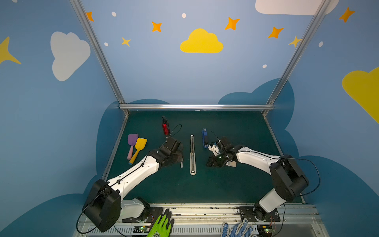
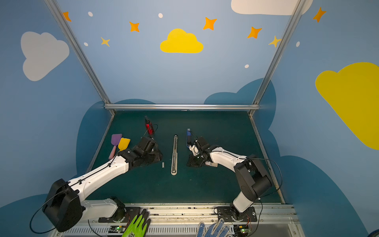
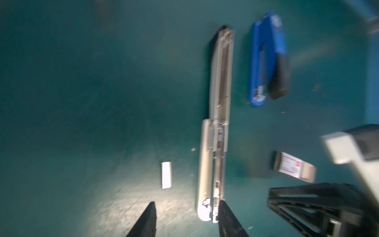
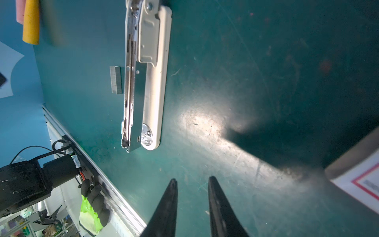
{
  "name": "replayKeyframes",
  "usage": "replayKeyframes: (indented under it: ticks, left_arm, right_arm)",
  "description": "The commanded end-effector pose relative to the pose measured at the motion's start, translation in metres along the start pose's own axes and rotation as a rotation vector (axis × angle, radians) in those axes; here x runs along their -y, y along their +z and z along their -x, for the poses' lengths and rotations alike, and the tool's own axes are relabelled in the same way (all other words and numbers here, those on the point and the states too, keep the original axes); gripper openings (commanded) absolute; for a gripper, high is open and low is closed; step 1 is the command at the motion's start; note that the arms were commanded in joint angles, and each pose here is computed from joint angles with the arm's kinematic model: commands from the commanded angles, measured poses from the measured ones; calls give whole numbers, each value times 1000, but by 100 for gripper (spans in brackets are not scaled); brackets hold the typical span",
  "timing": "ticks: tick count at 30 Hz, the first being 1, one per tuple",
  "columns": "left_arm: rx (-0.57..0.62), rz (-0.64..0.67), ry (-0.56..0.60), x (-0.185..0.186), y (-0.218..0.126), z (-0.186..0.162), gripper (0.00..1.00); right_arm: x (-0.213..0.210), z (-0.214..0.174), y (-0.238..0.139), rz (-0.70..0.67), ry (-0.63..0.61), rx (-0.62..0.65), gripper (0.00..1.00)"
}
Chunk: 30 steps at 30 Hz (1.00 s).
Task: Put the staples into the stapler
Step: 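Grasp the staple strip lying on the table with the left gripper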
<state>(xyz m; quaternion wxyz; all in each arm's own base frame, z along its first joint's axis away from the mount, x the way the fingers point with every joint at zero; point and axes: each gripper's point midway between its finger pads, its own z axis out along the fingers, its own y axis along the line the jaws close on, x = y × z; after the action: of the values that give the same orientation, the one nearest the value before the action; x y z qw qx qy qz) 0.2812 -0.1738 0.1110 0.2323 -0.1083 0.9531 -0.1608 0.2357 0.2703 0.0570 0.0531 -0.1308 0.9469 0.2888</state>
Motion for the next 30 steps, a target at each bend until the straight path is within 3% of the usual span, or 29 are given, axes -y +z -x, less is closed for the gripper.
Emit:
replayKeyframes:
  ticks: [1, 9, 28, 30]
  left_arm:
    - [-37, 102, -25, -20, 11, -9, 43]
    - [-116, 187, -7, -26, 41, -29, 31]
    - [-185, 255, 29, -26, 81, -39, 25]
    - [-192, 260, 36, -26, 83, -41, 21]
  right_arm:
    - [-2, 1, -3, -27, -2, -6, 28]
    - [0, -4, -1, -34, 9, -10, 27]
    - [3, -7, 2, -33, 14, -20, 27]
    - [3, -8, 2, -32, 16, -20, 27]
